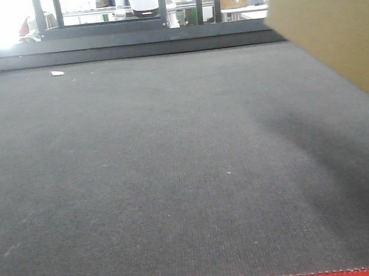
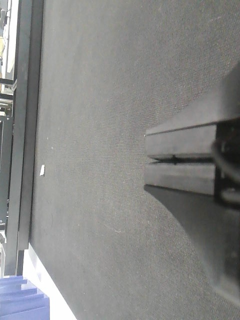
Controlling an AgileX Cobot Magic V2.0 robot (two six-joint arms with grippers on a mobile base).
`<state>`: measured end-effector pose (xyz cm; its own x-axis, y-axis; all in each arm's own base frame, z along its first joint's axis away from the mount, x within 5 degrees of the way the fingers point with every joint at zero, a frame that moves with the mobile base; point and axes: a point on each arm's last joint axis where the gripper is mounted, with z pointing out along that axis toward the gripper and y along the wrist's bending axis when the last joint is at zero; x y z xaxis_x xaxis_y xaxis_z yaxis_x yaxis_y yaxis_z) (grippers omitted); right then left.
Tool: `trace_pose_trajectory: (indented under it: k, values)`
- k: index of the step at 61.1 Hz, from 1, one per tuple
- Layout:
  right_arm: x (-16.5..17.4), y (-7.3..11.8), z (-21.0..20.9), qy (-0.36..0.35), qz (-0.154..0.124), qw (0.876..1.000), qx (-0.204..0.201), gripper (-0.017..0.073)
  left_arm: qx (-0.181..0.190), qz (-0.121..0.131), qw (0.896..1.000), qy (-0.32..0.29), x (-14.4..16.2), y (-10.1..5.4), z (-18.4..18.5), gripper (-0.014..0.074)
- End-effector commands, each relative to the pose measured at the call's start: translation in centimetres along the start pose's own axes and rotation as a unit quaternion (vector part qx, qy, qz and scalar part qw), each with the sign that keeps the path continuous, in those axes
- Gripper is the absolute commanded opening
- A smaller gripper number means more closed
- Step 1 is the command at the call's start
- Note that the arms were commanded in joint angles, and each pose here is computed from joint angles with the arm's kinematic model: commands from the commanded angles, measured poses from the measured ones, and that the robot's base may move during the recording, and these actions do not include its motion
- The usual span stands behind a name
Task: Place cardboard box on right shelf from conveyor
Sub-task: 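Lift the tan box off the conveyor with the right gripper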
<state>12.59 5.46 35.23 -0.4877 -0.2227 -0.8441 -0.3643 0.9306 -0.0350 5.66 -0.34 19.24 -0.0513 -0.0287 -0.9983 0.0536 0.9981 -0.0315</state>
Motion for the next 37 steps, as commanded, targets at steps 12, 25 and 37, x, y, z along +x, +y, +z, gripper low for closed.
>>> trace_pose_trajectory:
  k: [12, 25, 37]
  values:
    - [1.8, -0.8, -6.3, -0.132, 0.006, 0.991, 0.001, 0.0141, 0.0, -0.003, 0.999, -0.046, -0.6, 0.0, -0.1, -0.0116]
    - [2.9, -1.1, -8.9, -0.178, 0.013, 0.984, 0.001, 0.0141, 0.0, -0.003, 0.999, -0.046, -0.6, 0.0, -0.1, -0.0116]
    - [3.0, -1.2, -9.2, -0.183, 0.013, 0.983, 0.001, 0.0141, 0.0, -0.003, 0.999, -0.046, -0.6, 0.0, -0.1, -0.0116]
